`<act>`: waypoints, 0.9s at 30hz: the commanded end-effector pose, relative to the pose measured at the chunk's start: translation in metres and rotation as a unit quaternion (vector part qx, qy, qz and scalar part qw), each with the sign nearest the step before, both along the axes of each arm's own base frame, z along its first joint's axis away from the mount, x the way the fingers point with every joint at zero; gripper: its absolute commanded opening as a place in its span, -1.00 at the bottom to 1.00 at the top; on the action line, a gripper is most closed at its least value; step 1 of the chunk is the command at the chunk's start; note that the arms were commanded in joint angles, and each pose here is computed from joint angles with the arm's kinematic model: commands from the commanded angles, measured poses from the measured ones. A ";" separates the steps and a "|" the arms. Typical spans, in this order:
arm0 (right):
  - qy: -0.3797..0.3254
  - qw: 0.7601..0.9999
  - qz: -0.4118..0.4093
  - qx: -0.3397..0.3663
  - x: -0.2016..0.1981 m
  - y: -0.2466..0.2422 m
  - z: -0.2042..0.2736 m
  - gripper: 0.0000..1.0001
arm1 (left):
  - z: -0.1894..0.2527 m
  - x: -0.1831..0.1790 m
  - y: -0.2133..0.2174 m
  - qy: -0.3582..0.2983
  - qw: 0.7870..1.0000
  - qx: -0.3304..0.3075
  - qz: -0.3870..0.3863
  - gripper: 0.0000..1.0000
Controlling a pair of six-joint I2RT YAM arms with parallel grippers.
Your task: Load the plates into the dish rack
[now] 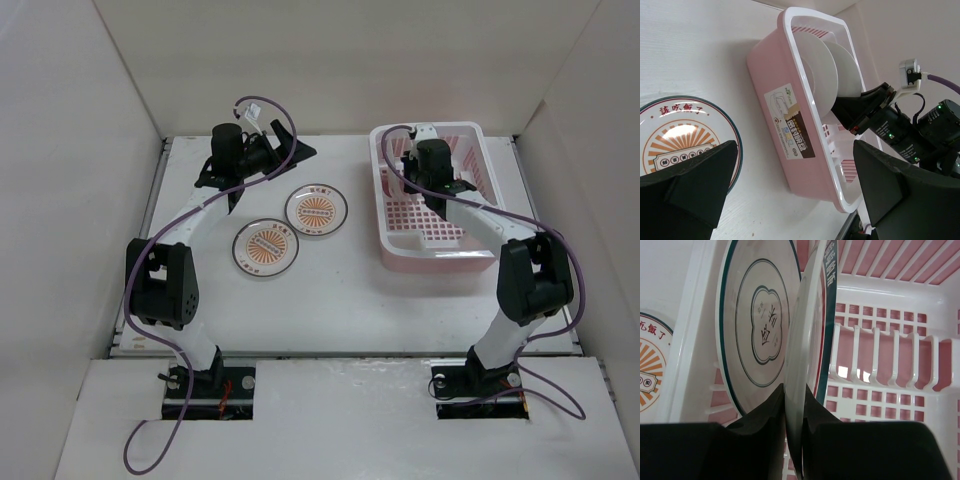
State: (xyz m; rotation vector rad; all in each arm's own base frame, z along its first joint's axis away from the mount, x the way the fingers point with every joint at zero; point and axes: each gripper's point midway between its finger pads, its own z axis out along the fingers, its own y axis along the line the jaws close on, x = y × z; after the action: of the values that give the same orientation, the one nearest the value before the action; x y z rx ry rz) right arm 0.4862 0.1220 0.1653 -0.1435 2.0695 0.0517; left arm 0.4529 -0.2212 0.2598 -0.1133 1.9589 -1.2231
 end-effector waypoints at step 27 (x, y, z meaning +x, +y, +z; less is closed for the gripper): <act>-0.039 0.999 -0.003 0.028 0.032 -0.012 0.040 -0.84 | 0.057 -0.013 -0.006 -0.072 0.997 -0.027 -0.027 1.00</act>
State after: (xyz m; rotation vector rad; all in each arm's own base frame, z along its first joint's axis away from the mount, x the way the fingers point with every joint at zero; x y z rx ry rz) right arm 0.4989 0.1167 0.1737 -0.1350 2.0737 0.1046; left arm 0.4489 -0.2251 0.2643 -0.0948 1.9526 -1.2633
